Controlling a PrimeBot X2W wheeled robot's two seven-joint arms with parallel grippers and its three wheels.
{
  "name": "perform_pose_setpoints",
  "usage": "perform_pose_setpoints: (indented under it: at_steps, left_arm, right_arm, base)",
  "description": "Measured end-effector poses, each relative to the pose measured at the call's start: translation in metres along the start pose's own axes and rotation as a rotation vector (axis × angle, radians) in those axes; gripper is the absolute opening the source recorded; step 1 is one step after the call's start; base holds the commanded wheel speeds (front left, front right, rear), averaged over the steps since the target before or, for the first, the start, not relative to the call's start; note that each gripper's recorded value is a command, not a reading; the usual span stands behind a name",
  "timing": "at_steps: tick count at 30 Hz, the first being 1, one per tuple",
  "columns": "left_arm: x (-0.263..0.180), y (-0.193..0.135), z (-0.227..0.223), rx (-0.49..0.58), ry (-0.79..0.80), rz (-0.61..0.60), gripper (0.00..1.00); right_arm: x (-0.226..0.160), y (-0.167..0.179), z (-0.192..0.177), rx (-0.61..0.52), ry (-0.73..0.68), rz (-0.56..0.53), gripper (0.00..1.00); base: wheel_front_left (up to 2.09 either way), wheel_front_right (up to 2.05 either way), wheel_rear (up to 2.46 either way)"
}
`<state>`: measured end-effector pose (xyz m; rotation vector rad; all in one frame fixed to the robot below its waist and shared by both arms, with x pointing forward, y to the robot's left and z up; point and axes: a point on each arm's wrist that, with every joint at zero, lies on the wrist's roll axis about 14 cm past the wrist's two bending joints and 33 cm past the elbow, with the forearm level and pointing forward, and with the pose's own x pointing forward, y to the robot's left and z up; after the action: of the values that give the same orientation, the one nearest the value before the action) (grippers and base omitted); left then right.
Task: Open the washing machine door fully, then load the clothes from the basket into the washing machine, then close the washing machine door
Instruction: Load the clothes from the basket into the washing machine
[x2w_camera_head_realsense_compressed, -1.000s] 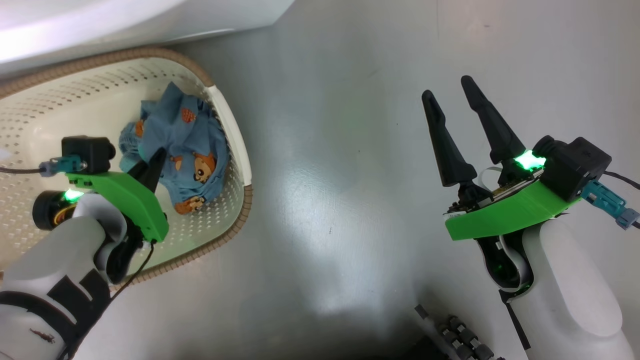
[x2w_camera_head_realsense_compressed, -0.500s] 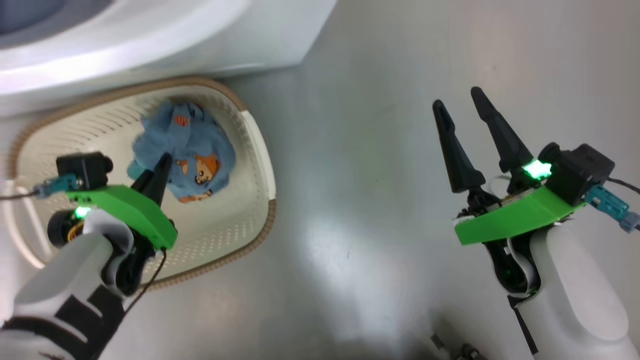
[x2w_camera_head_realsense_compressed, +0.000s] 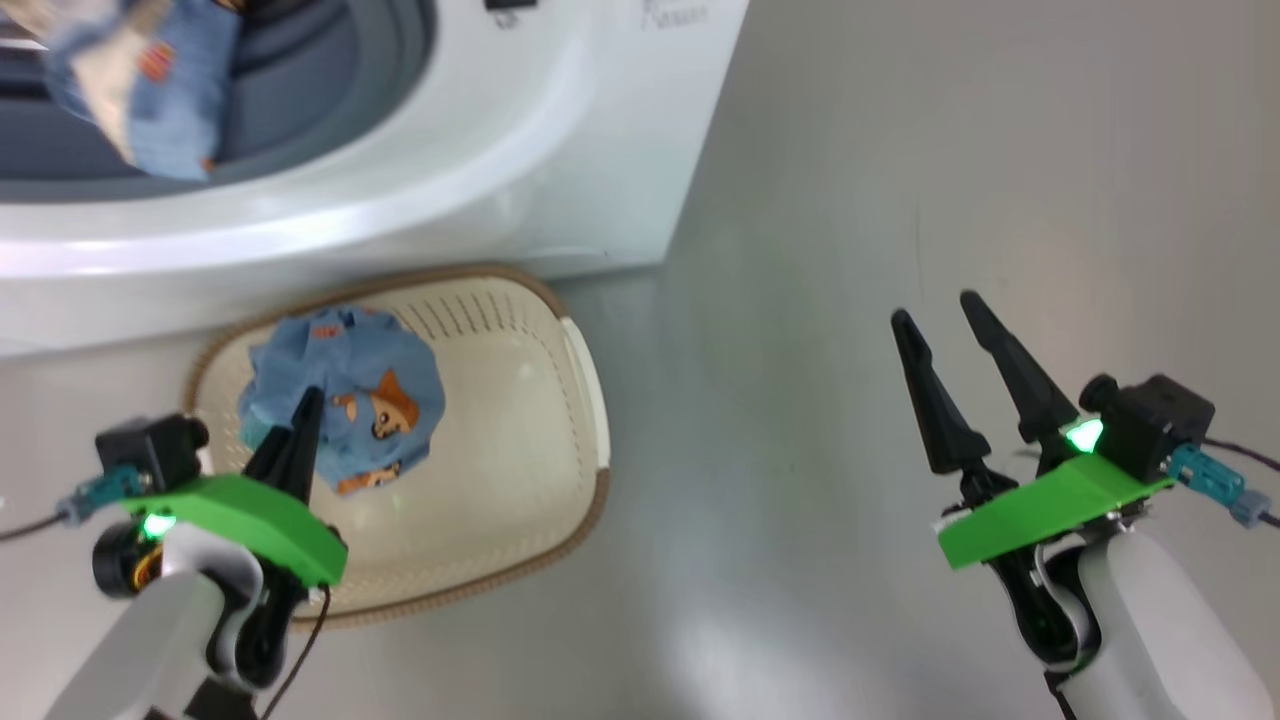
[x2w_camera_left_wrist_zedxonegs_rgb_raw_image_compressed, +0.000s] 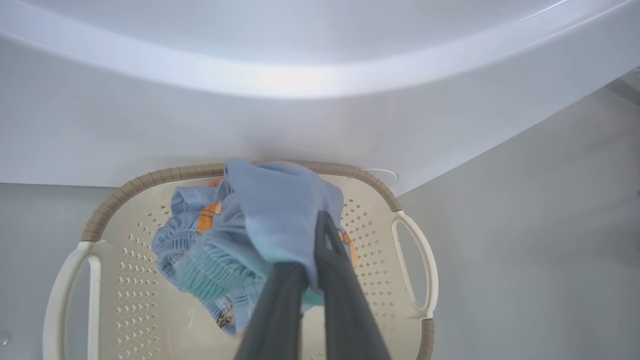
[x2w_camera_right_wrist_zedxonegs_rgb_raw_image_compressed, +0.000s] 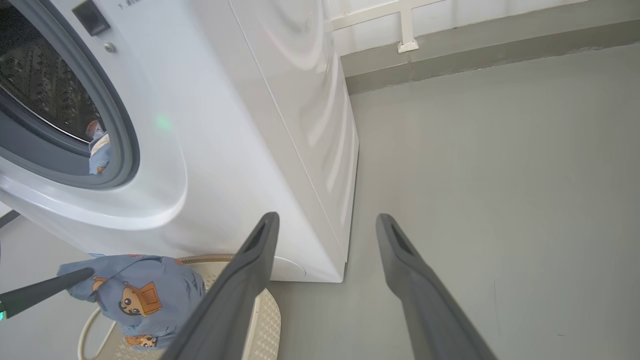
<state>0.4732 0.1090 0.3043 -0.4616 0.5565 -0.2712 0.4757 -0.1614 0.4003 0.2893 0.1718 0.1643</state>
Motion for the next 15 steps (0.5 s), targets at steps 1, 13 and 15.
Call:
perform_pose_setpoints:
  at_steps: [1,13,15]
  left_arm:
    - [-0.006,-0.001,0.005,0.002,-0.020,0.004,0.00]
    - [-0.080,0.005,0.073,0.102,-0.267,0.076,0.00]
    - [-0.092,0.003,0.082,0.121,-0.305,0.082,0.00]
  right_arm:
    - [-0.002,0.002,0.003,0.001,-0.004,0.003,1.00]
    - [-0.037,0.017,0.034,0.002,-0.062,0.025,1.00]
    - [-0.043,0.019,0.038,0.004,-0.069,0.027,1.00]
  base:
    - [0.00,0.00,0.00]
    - [0.00,0.00,0.00]
    - [0.00,0.00,0.00]
